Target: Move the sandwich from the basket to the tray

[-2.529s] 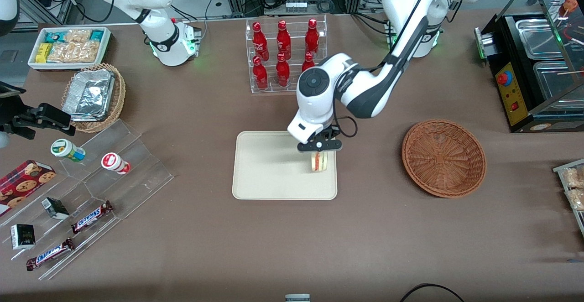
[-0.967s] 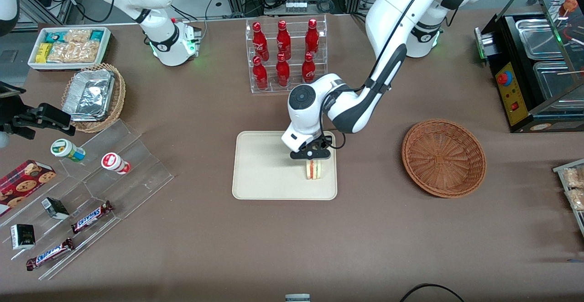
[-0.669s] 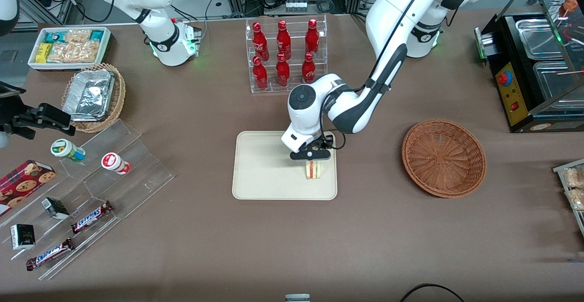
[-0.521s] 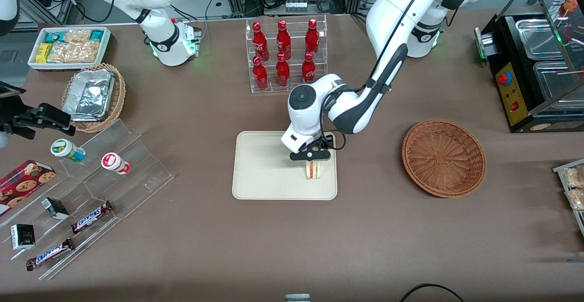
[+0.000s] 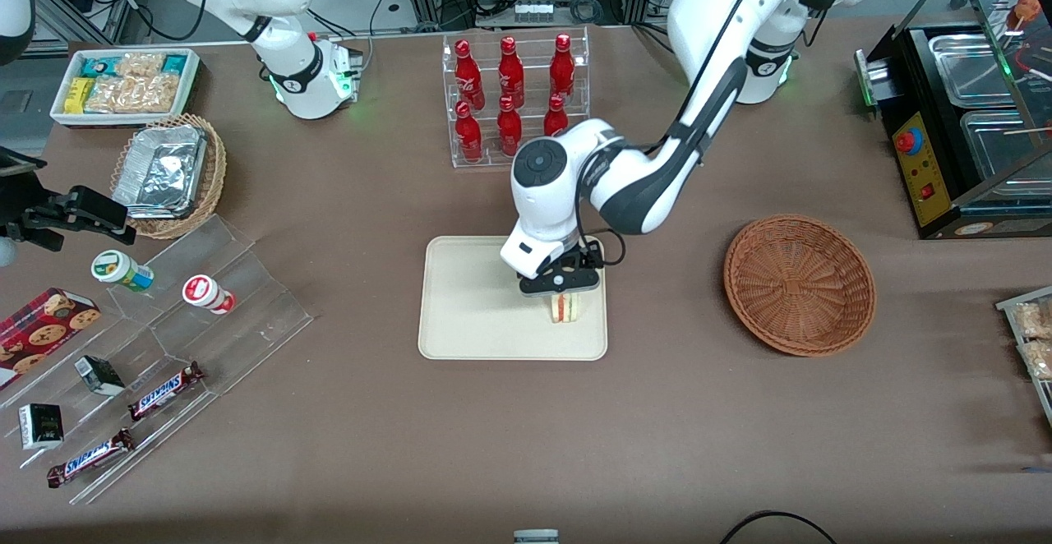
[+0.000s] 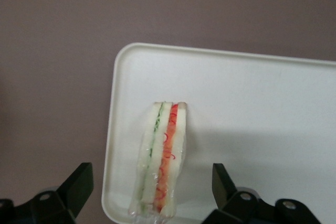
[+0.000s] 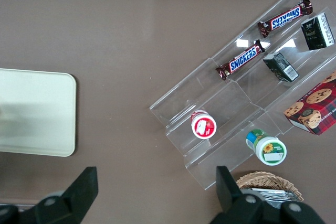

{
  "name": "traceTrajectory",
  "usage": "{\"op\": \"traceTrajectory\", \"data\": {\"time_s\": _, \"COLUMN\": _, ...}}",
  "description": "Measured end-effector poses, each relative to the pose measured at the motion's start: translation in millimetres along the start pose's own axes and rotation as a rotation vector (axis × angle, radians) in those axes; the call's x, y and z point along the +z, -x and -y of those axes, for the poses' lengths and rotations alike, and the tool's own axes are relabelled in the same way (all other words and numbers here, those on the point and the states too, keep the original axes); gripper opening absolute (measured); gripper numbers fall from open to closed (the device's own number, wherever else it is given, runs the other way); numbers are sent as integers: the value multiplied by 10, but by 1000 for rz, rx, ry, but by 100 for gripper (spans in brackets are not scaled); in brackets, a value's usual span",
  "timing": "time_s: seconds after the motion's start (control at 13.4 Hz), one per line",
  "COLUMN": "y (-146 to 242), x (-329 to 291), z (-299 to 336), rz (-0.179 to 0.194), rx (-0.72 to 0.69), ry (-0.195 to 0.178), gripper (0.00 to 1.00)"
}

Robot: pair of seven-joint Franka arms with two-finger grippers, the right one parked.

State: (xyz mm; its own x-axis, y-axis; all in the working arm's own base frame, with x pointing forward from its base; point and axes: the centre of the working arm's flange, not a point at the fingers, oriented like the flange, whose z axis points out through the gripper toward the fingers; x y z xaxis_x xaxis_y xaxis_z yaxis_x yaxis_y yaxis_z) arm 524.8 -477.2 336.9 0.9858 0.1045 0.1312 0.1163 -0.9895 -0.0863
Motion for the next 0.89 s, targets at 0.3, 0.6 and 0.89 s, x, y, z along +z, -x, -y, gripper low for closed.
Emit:
{"op": "traceTrajectory", "data": {"time_s": 0.3, "y": -257, "x": -1083, "z": 569, "rz": -7, "rx": -113, "ry": -6, "gripper": 100}}
{"op": "traceTrajectory", "data": {"time_s": 0.6, "y": -644, "x": -1742, "z": 1579, "rz": 57, "rx": -147, "ry": -13, "gripper": 100}}
{"op": "traceTrajectory", "data": {"time_s": 0.89, "y": -1033, "x": -2006, "z": 2665, "rz": 109, "rx": -150, "ry": 0, "gripper": 100}}
